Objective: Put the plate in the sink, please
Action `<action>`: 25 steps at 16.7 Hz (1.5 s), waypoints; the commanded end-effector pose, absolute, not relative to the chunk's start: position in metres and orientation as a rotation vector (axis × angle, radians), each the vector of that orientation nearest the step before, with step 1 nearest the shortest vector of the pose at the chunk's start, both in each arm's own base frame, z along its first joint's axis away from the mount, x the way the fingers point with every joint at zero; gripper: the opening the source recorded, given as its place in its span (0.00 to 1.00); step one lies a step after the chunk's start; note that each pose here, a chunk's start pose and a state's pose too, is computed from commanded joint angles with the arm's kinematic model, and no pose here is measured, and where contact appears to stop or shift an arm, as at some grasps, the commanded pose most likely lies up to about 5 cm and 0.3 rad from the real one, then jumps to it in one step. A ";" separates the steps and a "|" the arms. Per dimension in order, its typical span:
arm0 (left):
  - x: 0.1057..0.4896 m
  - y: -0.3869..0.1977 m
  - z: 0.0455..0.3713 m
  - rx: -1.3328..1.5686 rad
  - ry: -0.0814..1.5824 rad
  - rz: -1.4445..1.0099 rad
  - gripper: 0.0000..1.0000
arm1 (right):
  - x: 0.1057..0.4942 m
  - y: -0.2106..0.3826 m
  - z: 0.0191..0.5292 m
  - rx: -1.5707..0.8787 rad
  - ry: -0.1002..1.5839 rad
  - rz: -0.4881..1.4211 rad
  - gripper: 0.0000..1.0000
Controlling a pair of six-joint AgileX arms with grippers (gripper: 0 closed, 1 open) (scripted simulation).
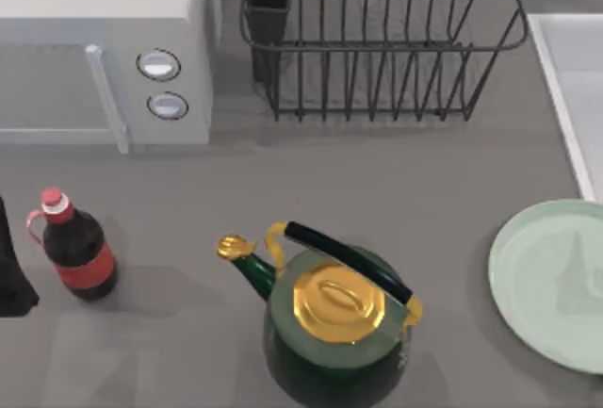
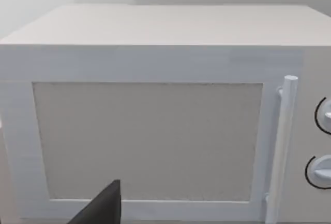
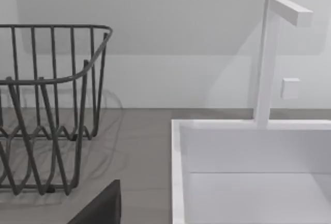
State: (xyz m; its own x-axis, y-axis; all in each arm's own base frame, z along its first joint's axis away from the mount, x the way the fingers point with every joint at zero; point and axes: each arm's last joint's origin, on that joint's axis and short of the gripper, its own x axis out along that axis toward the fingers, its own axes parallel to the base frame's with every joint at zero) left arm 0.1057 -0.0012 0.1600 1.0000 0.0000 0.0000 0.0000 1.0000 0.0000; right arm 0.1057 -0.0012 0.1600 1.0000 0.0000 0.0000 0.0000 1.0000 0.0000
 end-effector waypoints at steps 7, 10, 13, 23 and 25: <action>0.106 -0.001 0.160 0.000 0.000 0.000 1.00 | 0.106 -0.001 0.160 0.000 0.000 0.000 1.00; 0.106 -0.001 0.160 0.000 0.000 0.000 1.00 | 0.106 -0.001 0.160 0.000 0.000 0.000 1.00; 0.106 -0.001 0.160 0.000 0.000 0.000 1.00 | 0.106 -0.001 0.160 0.000 0.000 0.000 1.00; 0.106 -0.001 0.160 0.000 0.000 0.000 1.00 | 0.129 0.016 0.215 0.104 0.415 0.100 1.00; 0.106 -0.001 0.160 0.000 0.000 0.000 1.00 | 0.148 0.026 0.229 0.124 0.589 0.119 1.00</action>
